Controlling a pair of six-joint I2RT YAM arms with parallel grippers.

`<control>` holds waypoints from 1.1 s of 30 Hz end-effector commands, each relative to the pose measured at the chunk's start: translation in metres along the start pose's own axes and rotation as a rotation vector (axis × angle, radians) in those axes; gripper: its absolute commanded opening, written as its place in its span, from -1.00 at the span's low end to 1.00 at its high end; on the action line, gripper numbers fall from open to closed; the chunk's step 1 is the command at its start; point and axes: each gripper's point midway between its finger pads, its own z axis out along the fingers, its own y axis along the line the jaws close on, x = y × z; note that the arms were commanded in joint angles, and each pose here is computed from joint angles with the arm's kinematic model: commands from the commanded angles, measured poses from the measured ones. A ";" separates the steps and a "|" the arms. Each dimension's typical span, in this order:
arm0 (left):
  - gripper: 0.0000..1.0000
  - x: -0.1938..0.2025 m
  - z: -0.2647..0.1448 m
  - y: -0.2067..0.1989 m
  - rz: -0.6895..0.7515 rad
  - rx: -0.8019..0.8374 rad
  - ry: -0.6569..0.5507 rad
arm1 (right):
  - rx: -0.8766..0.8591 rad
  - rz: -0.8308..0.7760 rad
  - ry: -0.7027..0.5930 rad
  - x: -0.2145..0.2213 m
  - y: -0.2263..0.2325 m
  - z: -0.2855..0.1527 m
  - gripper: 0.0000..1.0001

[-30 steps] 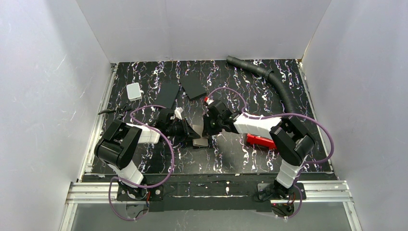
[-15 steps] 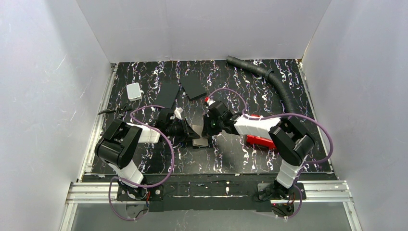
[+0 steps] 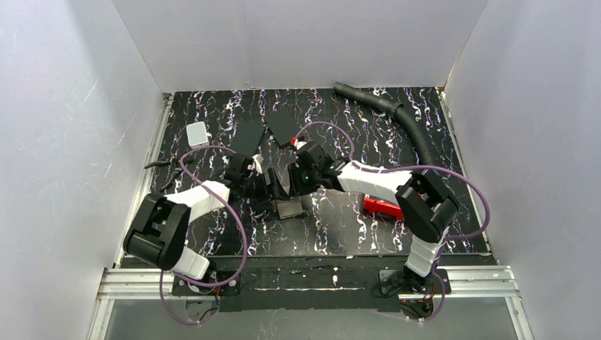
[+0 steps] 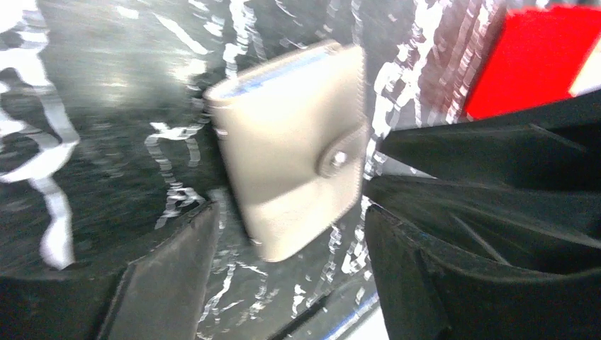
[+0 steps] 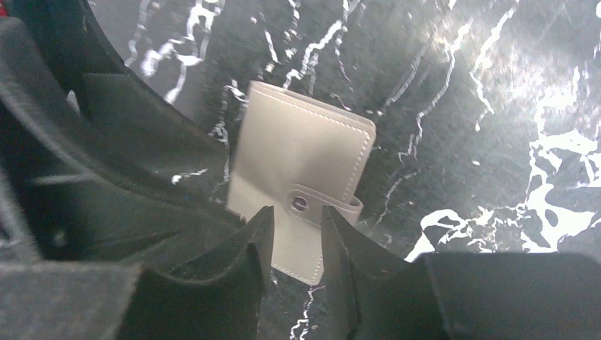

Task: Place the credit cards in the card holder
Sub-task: Close the card holder at the center of the board, then reset both arms

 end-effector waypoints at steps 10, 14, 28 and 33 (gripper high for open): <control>0.93 -0.061 -0.250 -0.105 0.282 -0.038 -0.507 | 0.136 -0.119 -0.477 -0.163 -0.016 -0.248 0.94; 0.93 -0.067 -0.296 -0.144 0.317 0.040 -0.628 | 0.146 -0.155 -0.542 -0.175 -0.010 -0.293 0.97; 0.97 -0.045 -0.501 -0.243 0.583 0.215 -1.222 | 0.357 -0.035 -1.274 -0.182 -0.016 -0.534 0.97; 0.97 -0.040 -0.513 -0.243 0.610 0.205 -1.258 | 0.437 0.014 -1.357 -0.169 -0.029 -0.567 0.97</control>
